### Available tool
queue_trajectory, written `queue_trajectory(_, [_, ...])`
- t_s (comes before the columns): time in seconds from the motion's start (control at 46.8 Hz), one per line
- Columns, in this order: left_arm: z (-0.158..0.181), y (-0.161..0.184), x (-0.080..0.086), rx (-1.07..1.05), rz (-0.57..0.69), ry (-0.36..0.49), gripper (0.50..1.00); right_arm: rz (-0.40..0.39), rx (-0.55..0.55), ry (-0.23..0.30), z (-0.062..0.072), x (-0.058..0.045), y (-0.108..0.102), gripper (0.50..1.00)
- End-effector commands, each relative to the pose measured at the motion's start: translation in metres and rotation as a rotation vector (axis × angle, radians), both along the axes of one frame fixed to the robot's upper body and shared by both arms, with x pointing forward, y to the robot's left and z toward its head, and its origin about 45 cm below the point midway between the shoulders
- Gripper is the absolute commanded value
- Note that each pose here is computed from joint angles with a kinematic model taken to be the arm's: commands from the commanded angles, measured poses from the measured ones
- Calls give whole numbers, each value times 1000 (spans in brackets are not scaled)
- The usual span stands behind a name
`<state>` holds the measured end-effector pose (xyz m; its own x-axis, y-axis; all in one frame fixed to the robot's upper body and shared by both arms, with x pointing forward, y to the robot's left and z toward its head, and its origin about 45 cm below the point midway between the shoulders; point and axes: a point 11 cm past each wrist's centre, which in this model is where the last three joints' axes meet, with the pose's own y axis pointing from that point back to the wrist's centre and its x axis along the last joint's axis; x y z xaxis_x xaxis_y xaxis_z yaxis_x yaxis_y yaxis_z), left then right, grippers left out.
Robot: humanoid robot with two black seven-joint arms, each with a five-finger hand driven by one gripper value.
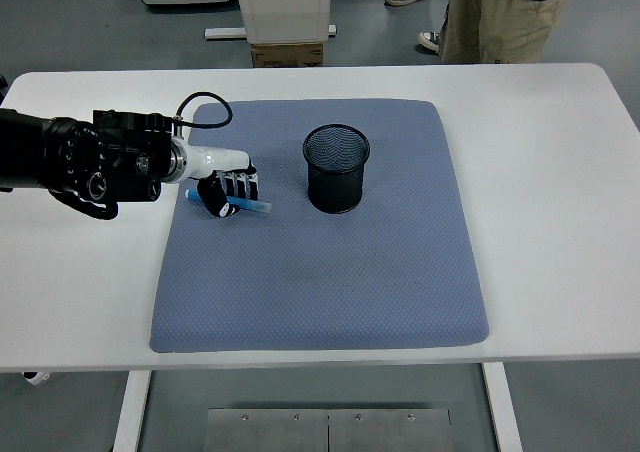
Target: Left hand places marker in pen holder
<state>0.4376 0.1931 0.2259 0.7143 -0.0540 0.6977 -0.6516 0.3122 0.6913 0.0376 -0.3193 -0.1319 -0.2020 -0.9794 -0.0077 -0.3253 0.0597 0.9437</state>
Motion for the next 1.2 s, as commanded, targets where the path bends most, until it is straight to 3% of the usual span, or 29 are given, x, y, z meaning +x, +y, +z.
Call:
queue_trajectory(0.0, [0,0,0,0,0,0,572,1,0,0,0,0,0,1000])
queue_trajectory(0.385, [0,0,0,2,-2,4,508,1,0,0,0,0,0,1000])
queue_trajectory(0.897, [4,-1,1,3,-6,1,500,0,0,0,0,0,0,1000])
queue_trajectory(1.175, [17,1,10,1,0,-33,500,0,0,-1,0,0,0,1000])
